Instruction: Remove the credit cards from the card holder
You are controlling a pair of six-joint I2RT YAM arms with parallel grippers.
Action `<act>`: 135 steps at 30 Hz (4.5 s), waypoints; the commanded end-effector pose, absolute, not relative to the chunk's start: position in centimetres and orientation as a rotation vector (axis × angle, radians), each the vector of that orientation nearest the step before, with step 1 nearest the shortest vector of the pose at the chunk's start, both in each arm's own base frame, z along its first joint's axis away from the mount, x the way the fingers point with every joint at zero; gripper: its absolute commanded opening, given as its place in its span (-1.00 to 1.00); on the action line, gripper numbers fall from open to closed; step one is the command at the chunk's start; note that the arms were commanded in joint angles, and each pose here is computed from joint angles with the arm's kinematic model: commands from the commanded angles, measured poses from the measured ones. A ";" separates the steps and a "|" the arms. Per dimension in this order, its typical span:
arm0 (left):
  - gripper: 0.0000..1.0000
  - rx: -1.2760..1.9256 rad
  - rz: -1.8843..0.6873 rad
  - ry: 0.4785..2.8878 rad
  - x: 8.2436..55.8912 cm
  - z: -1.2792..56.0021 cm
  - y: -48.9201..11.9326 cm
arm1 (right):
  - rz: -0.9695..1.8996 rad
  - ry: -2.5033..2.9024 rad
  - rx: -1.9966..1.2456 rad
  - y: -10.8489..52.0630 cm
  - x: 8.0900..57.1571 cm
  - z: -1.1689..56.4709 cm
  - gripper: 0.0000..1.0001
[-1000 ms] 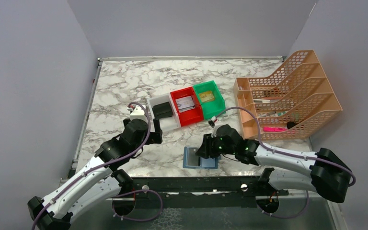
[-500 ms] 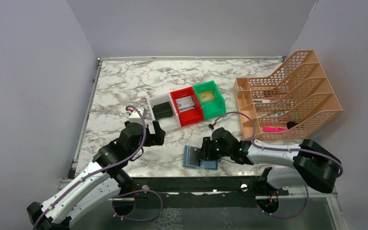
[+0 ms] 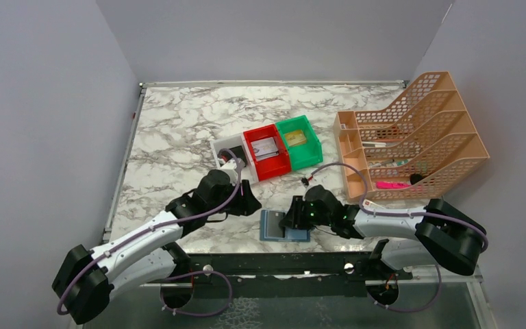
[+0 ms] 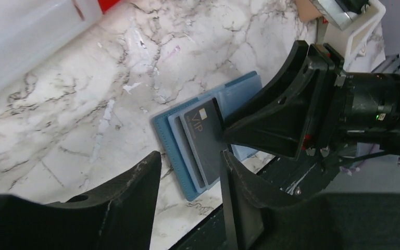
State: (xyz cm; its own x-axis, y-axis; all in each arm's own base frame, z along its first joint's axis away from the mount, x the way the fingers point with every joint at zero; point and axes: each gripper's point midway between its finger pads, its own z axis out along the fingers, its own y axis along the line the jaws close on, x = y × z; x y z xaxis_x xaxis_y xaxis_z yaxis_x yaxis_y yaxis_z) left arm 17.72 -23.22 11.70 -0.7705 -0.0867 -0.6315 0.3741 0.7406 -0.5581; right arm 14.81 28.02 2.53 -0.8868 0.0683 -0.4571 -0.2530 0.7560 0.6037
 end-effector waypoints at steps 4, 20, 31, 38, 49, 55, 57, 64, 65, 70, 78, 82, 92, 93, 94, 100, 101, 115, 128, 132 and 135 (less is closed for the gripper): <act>-0.10 0.331 -1.099 2.255 16.2 11.9 -27.0 | 0.891 2.573 -0.006 26.0 13.6 -0.5 -0.30; -0.36 0.365 -0.945 2.455 14.1 4.2 -28.8 | 0.920 2.564 0.052 25.7 13.4 -0.7 -0.40; -0.49 0.375 -0.887 2.540 12.7 1.5 -28.2 | 1.010 2.558 0.037 27.1 13.1 -0.1 -0.57; -0.51 0.364 -0.874 2.541 12.4 1.3 -27.3 | 1.095 2.523 0.030 27.8 13.0 0.8 -0.98; -0.52 0.356 -0.771 2.560 12.8 0.6 -26.2 | 0.881 2.493 0.019 24.5 14.2 1.0 -0.98; -0.52 0.338 -0.759 2.569 12.7 0.3 -25.9 | 0.911 2.488 -0.091 24.3 14.0 1.9 -0.97; -0.52 0.337 -0.763 2.566 12.7 0.4 -26.0 | 0.884 2.510 -0.133 24.2 14.0 1.8 -0.97; -0.41 0.333 -0.832 2.478 13.7 3.2 -27.5 | 0.938 2.554 -0.166 25.4 13.4 1.1 -0.97; -0.37 0.334 -0.848 2.453 13.9 4.0 -27.9 | 0.960 2.563 -0.169 25.7 13.3 0.9 -0.97; -0.12 0.391 -0.842 2.381 14.4 6.3 -29.1 | 0.960 2.619 -0.181 26.3 13.0 -0.3 -0.97; 0.01 0.399 -0.428 2.506 14.9 3.6 -25.8 | 0.949 2.606 -0.177 26.5 13.5 -0.1 -0.97; 0.09 0.377 -0.379 2.522 14.8 3.3 -25.0 | 0.946 2.606 -0.171 26.4 13.5 -0.1 -0.97; 0.17 0.412 -0.344 2.566 14.4 1.9 -26.3 | 0.947 2.611 -0.155 26.3 13.4 -0.3 -0.97; 0.17 0.415 -0.341 2.567 14.4 1.8 -26.3 | 0.946 2.613 -0.153 26.2 13.3 -0.4 -0.97; 0.13 0.420 -0.337 2.569 14.3 1.7 -26.3 | 0.946 2.615 -0.151 26.2 13.3 -0.4 -0.97; -0.07 0.404 -0.314 2.594 13.6 1.0 -25.4 | 0.939 2.612 -0.149 26.1 13.4 -0.3 -0.97; -0.11 0.401 -0.309 2.595 13.5 0.9 -25.1 | 0.932 2.608 -0.148 26.1 13.5 -0.2 -0.97; -0.28 0.424 -0.295 2.620 12.6 0.1 -24.4 | 0.921 2.591 -0.124 25.7 13.7 0.3 -0.96; -0.43 0.405 -0.229 2.650 12.1 -1.3 -23.5 | 1.039 2.507 -0.161 26.0 13.6 3.2 -0.95; -0.45 0.408 -0.217 2.656 12.0 -1.6 -23.4 | 1.032 2.516 -0.139 25.4 13.7 3.2 -0.95; -0.46 0.413 -0.216 2.656 12.0 -1.6 -23.6 | 1.028 2.521 -0.135 25.1 13.7 3.1 -0.95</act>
